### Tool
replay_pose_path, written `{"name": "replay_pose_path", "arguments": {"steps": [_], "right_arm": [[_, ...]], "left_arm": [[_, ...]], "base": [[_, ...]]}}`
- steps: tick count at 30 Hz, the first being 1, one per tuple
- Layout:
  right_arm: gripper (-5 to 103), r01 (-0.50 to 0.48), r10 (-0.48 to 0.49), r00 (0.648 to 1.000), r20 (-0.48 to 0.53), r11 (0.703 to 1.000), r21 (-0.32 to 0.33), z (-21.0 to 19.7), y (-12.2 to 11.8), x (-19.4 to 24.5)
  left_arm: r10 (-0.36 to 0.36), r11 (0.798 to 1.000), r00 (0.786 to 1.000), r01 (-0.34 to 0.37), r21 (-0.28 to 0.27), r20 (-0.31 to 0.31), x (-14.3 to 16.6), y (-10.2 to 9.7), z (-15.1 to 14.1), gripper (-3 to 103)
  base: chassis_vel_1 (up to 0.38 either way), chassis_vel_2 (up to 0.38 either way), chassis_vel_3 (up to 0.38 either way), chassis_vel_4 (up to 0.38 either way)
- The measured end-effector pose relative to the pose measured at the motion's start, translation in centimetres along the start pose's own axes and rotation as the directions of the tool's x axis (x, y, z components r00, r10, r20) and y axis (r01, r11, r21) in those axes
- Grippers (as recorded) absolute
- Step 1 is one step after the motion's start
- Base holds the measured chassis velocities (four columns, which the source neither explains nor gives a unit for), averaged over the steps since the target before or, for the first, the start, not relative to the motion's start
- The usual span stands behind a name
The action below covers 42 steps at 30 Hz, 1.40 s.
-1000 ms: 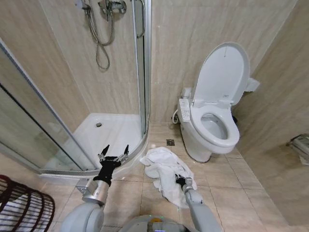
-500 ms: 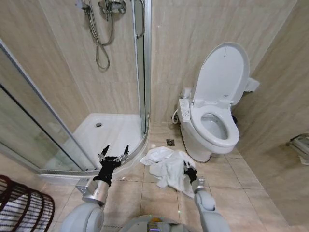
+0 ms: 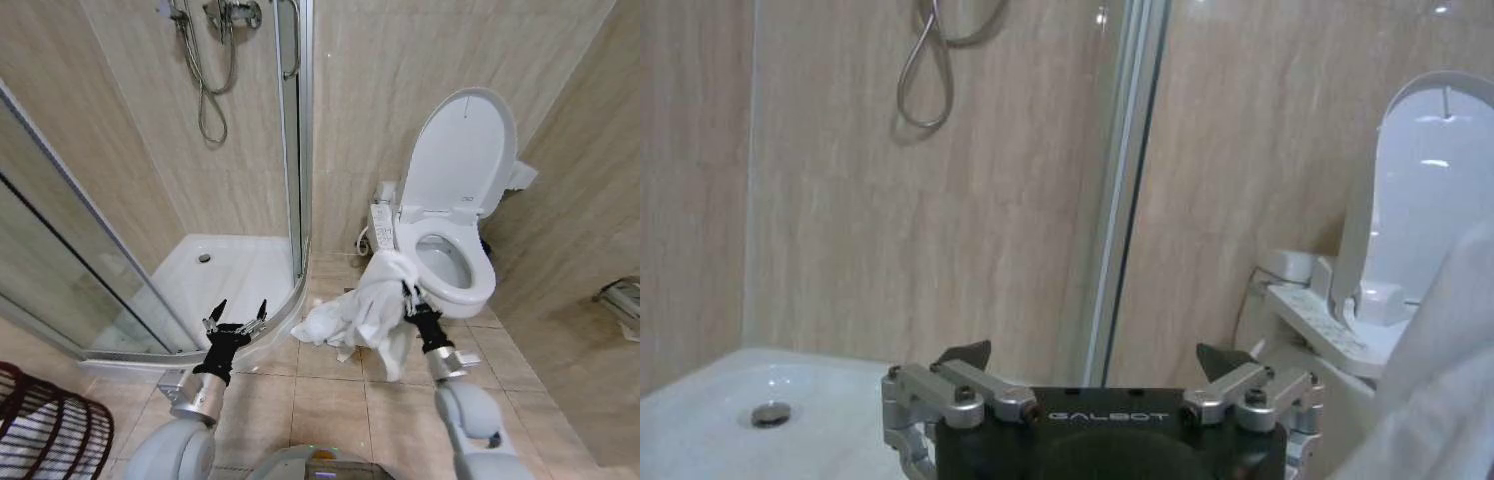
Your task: Discard the used towel into the hamper.
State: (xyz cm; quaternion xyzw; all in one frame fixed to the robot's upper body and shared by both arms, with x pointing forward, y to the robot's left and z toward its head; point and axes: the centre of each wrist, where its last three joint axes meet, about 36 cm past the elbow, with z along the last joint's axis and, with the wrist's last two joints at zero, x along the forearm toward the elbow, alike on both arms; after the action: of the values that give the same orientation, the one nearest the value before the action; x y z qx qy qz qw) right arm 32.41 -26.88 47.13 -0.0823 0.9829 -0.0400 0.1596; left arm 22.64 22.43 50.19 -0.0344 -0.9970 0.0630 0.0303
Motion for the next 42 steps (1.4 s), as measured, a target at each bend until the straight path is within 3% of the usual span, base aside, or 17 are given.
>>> {"name": "replay_pose_path", "arguments": {"steps": [6, 12, 18, 28, 42], "right_arm": [[13, 0.003, -0.002, 0.984, 0.181, 1.000, -0.007, -4.5, -0.9, -1.0], [13, 0.000, 0.007, 0.960, 0.281, 1.000, -0.024, -6.9, -1.2, -1.2], [13, -0.008, 0.008, 0.930, 0.366, 1.000, -0.001, -9.2, -2.0, -1.2], [13, -0.031, 0.015, 0.908, 0.418, 0.999, 0.031, -10.5, -3.0, -0.8], [13, -0.035, 0.020, 0.904, 0.427, 0.999, 0.027, -10.9, -2.7, -0.3]], "left_arm": [[0.000, 1.000, 1.000, 0.000, 0.000, 0.000, 0.0, 0.0, 0.0, 100], [0.000, 1.000, 1.000, 0.000, 0.000, 0.000, 0.0, 0.0, 0.0, 100], [0.000, 1.000, 1.000, 0.000, 0.000, 0.000, 0.0, 0.0, 0.0, 100], [0.000, 1.000, 1.000, 0.000, 0.000, 0.000, 0.0, 0.0, 0.0, 100], [0.000, 1.000, 1.000, 0.000, 0.000, 0.000, 0.0, 0.0, 0.0, 100]], "base": [[0.000, 0.000, 0.000, 0.000], [0.000, 0.000, 0.000, 0.000], [0.000, 0.000, 0.000, 0.000], [0.000, 0.000, 0.000, 0.000], [0.000, 0.000, 0.000, 0.000]]}}
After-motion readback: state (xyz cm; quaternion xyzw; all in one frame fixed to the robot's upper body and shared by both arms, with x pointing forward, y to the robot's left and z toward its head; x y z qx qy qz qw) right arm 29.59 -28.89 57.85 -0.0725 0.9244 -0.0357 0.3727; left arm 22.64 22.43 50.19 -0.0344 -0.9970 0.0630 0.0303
